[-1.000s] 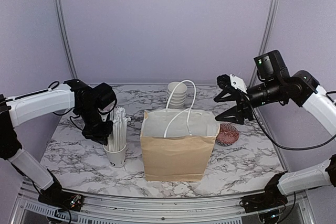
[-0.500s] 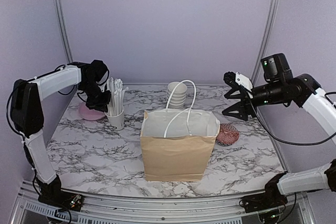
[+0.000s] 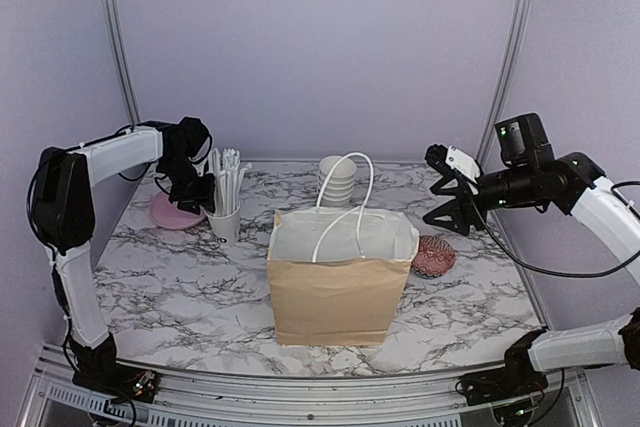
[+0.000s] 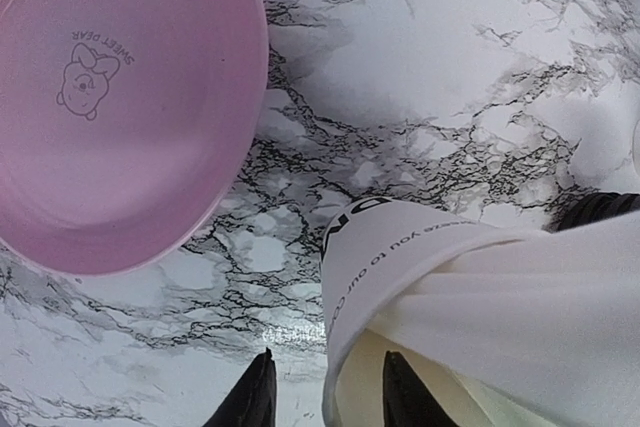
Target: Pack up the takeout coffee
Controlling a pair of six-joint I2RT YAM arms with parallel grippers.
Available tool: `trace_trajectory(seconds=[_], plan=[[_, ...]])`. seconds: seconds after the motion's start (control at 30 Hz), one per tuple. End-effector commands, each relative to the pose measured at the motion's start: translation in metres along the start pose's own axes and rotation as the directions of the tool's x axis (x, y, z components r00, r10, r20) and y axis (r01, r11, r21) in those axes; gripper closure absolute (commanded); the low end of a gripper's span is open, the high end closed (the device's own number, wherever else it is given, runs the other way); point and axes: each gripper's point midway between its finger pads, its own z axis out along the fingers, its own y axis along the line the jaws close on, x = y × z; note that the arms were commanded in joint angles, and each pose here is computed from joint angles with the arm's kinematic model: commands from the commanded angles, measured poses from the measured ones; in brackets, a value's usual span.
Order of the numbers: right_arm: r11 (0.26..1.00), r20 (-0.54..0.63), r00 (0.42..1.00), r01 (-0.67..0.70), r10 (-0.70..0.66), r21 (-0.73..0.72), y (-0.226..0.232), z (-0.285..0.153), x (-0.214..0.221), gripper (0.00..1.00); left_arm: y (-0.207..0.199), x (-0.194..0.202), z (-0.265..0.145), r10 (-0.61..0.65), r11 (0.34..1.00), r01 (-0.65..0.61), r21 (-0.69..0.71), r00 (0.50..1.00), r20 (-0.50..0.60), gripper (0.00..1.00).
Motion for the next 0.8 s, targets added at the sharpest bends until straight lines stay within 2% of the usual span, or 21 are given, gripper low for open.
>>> trace_trajectory(seconds=[0.0, 0.13, 0.27, 0.4, 0.53, 0.63, 0.77], plan=[[1.000, 0.033, 0.999, -0.011, 0.011, 0.022, -0.008, -0.003, -0.010, 0.31, 0.001, -0.005, -0.038, 0.004, 1.000, -0.005, 0.005, 0.996, 0.089, 0.58], [1.000, 0.023, 1.000, -0.019, 0.018, 0.017, -0.009, 0.000, -0.008, 0.31, 0.001, -0.003, -0.079, 0.004, 1.000, -0.007, 0.020, 0.984, 0.176, 0.52], [1.000, 0.015, 1.000, -0.024, 0.024, 0.016, -0.009, 0.002, -0.005, 0.31, -0.002, -0.006, -0.128, 0.029, 0.998, -0.046, 0.043, 0.947, 0.320, 0.50], [1.000, 0.006, 1.000, -0.029, 0.029, 0.010, -0.008, 0.005, 0.000, 0.32, -0.035, -0.010, -0.167, 0.134, 0.962, -0.236, 0.136, 0.845, 0.518, 0.51], [0.999, 0.004, 0.999, -0.041, 0.040, 0.010, -0.011, 0.006, 0.001, 0.32, -0.072, -0.001, -0.195, 0.169, 0.895, -0.391, 0.214, 0.742, 0.649, 0.50], [0.999, 0.003, 0.999, -0.044, 0.044, 0.011, -0.012, 0.005, 0.001, 0.32, -0.084, 0.003, -0.191, 0.217, 0.894, -0.419, 0.158, 0.714, 0.666, 0.50], [0.999, 0.002, 0.999, -0.050, 0.050, 0.003, -0.011, 0.006, 0.002, 0.32, -0.084, -0.003, -0.173, 0.241, 0.912, -0.396, 0.106, 0.727, 0.644, 0.53]])
